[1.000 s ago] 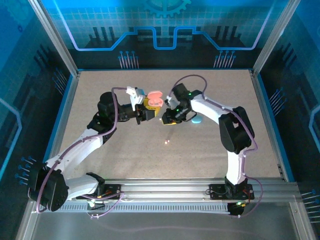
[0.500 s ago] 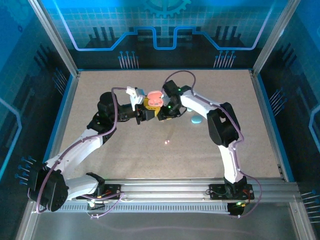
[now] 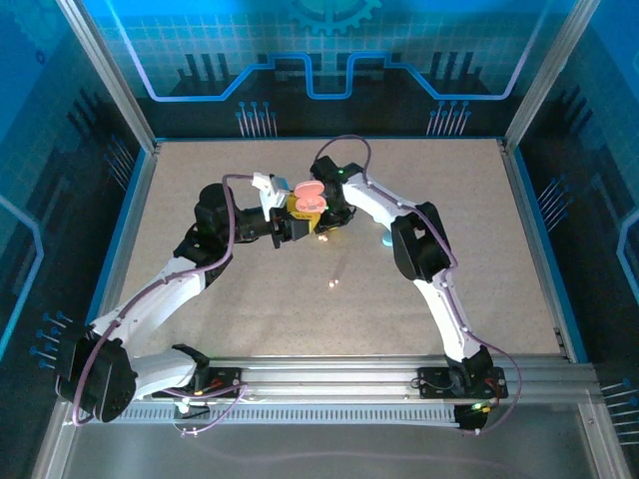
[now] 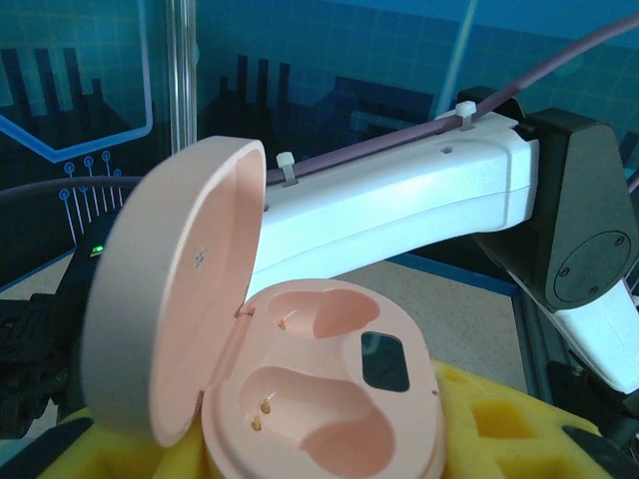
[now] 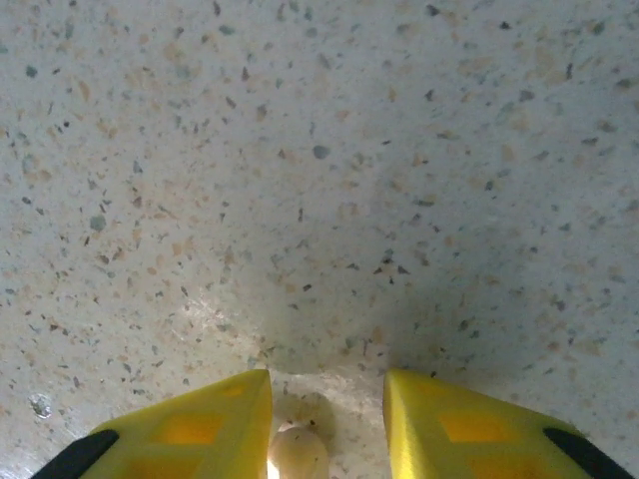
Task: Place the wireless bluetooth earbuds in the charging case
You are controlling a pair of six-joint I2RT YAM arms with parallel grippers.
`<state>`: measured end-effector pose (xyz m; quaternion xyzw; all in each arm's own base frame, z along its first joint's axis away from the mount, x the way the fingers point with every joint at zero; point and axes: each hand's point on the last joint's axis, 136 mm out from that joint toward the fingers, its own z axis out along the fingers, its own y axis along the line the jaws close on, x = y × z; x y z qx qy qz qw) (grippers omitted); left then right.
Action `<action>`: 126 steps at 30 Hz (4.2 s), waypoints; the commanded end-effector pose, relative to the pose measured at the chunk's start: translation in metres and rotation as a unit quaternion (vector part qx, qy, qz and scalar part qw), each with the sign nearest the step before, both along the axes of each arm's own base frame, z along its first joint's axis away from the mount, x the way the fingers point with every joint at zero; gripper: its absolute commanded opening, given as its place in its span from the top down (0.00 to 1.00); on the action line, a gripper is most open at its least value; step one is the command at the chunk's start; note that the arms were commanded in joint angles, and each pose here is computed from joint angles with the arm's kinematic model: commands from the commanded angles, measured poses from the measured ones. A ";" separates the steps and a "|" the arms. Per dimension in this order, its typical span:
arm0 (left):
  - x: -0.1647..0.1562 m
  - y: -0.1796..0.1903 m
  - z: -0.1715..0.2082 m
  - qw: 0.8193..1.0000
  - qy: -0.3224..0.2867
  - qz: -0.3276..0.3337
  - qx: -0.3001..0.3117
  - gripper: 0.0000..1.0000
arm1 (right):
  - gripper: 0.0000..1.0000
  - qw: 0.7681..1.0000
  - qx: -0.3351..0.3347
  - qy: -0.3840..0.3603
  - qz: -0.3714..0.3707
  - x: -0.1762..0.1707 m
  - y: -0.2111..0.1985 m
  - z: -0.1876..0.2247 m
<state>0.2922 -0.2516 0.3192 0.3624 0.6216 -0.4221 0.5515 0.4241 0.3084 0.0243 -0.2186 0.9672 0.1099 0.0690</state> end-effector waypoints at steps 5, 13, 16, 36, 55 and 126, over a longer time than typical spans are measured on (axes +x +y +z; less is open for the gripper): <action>0.000 0.002 0.007 1.000 -0.011 0.002 -0.005 0.67 | 0.65 0.997 -0.064 0.020 0.047 -0.037 -0.013 -0.007; 0.002 0.000 0.007 1.000 -0.008 -0.001 -0.007 0.67 | 0.65 0.995 -0.074 0.019 0.068 -0.068 -0.038 0.011; 0.002 0.000 0.006 1.000 -0.005 -0.002 -0.008 0.67 | 0.65 0.993 -0.083 0.022 0.079 -0.079 -0.049 0.016; -0.001 0.000 0.011 1.000 -0.008 -0.005 -0.010 0.67 | 0.59 0.976 0.144 0.098 -0.134 -0.070 -0.041 0.029; 0.000 0.000 0.008 1.000 -0.008 -0.002 -0.008 0.67 | 0.65 0.964 0.136 0.141 -0.177 -0.073 -0.026 -0.003; 0.001 0.000 0.013 1.000 -0.004 0.002 -0.014 0.67 | 0.64 0.992 0.053 0.110 0.023 -0.128 -0.008 0.030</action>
